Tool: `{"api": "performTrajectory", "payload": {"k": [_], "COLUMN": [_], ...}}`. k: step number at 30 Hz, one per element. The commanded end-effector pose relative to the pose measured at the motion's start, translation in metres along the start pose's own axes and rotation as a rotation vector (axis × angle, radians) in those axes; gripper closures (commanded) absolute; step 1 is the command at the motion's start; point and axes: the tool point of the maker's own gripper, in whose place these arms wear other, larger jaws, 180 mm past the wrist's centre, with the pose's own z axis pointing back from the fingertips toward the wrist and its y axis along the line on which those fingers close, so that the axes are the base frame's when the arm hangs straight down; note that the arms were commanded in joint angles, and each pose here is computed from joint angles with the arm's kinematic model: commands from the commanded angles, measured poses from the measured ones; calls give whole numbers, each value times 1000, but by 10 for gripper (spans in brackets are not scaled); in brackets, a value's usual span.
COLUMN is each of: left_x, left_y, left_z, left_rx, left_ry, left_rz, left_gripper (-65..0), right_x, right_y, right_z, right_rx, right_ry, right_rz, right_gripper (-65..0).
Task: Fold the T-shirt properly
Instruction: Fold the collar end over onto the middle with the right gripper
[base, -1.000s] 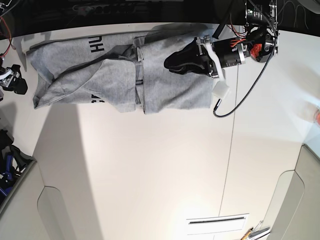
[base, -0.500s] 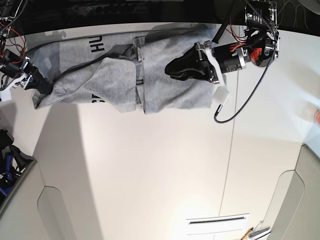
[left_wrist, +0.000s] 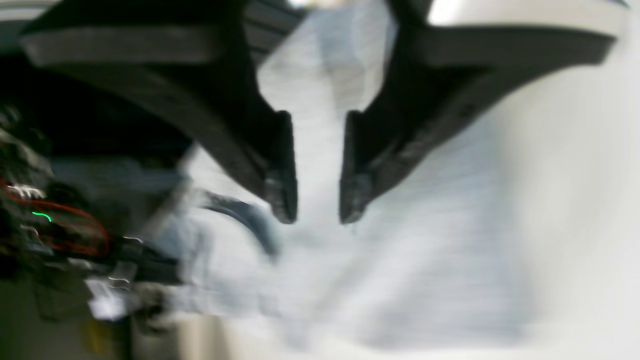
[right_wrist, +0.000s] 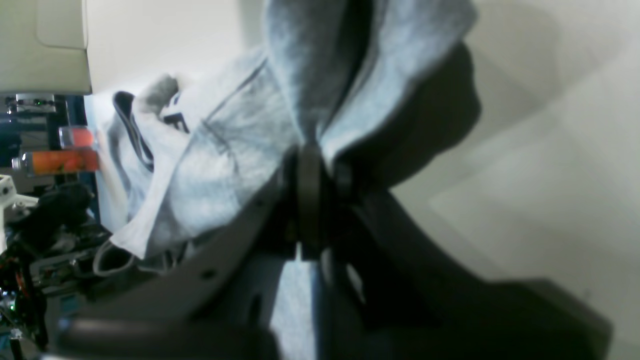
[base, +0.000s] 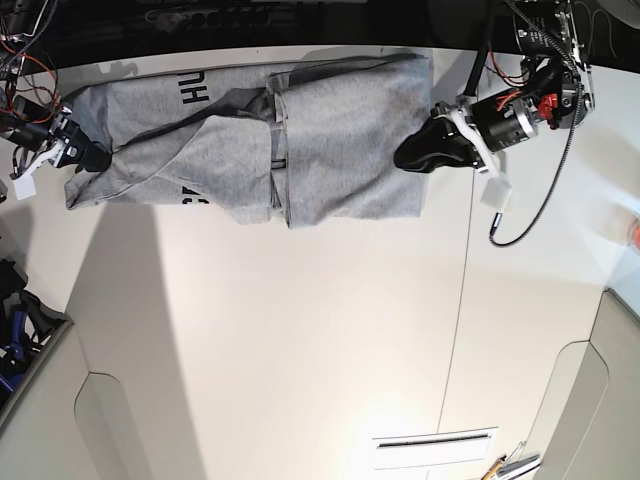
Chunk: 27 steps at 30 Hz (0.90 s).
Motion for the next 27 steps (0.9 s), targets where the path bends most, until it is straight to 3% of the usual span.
{"api": "performTrajectory", "payload": {"k": [1,3,6,9,13,18,22,27], "left_x": [13,10,-1,-20,-47,-62,-62,-62], "left_y": [6,28,50,60,63,57,57,57], "left_z": [9,21,31,29,15,2,2,2], "left_rx": [30,130,240,275,257,220,219,219], "left_ry": [-49,-58,-38,11,85,130,131,130], "left_rz": [-26,-33,-50,-19,37,54,53,54], "left_gripper": [-70,-7,0,0,0,0,0,0], "right_x": [17,26,41,50,45,30,-2,-35], "right_y": [5,14,35,68,126,201,251,303], "right_z": [6,9,13,13,5,-12,-40,-73], "right_rx": [-5,2,11,41,121,277,429,542], "right_ry": [-26,-44,-71,-90,-120,-192,-148,-96], "right_rz": [41,85,182,293,422,496,495,518], "right_gripper": [0,0,0,0,0,0,0,0]}}
